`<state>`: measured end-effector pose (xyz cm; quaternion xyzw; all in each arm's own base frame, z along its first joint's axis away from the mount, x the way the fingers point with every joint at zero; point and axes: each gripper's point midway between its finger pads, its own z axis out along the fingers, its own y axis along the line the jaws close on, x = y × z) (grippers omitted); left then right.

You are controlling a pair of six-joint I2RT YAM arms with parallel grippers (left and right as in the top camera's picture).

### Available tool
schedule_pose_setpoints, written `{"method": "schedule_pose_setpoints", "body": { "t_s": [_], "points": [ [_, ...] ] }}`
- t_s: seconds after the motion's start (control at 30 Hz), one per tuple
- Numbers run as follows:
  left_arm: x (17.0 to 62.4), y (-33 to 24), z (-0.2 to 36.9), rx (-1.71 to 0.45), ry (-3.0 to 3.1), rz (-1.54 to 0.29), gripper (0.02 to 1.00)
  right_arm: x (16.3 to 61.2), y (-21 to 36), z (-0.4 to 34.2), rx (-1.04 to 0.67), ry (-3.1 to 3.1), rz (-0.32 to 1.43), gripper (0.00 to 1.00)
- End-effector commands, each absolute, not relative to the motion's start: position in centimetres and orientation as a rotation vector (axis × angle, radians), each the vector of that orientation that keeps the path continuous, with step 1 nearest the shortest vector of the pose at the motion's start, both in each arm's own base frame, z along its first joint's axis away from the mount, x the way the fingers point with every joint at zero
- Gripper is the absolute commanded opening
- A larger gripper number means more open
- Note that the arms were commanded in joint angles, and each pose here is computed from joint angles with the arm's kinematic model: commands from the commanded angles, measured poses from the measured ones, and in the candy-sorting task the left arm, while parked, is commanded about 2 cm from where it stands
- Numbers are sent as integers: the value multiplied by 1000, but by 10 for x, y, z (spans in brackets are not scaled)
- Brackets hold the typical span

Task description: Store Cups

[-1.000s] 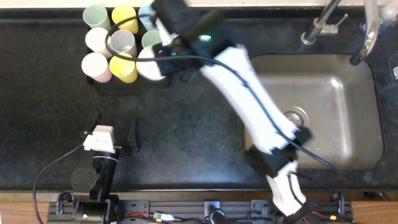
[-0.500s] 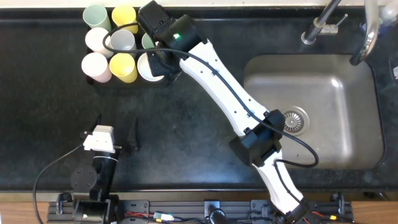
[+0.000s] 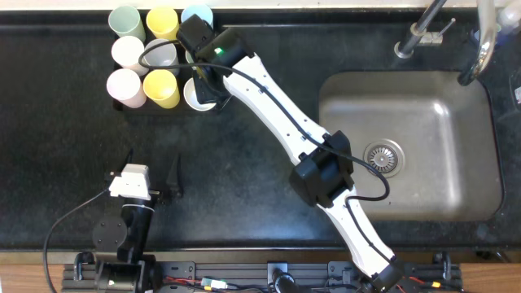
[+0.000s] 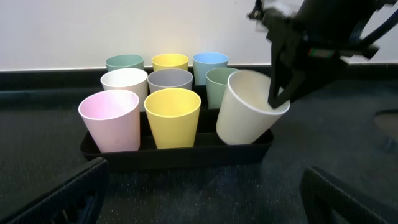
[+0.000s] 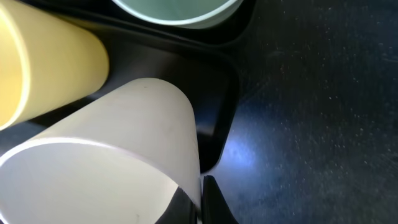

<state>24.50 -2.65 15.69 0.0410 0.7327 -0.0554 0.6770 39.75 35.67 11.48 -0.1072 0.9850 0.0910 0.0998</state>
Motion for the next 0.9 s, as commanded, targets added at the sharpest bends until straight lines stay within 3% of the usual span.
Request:
{"method": "schedule_pose_setpoints", "body": {
  "t_s": [0.03, 0.9],
  "points": [
    [244, -30, 157, 123, 1643, -127, 1000, 409, 359, 117, -279, 2879, 286, 42],
    [244, -30, 157, 123, 1643, -127, 1000, 422, 345, 102, -227, 2891, 251, 66]
  ]
}}
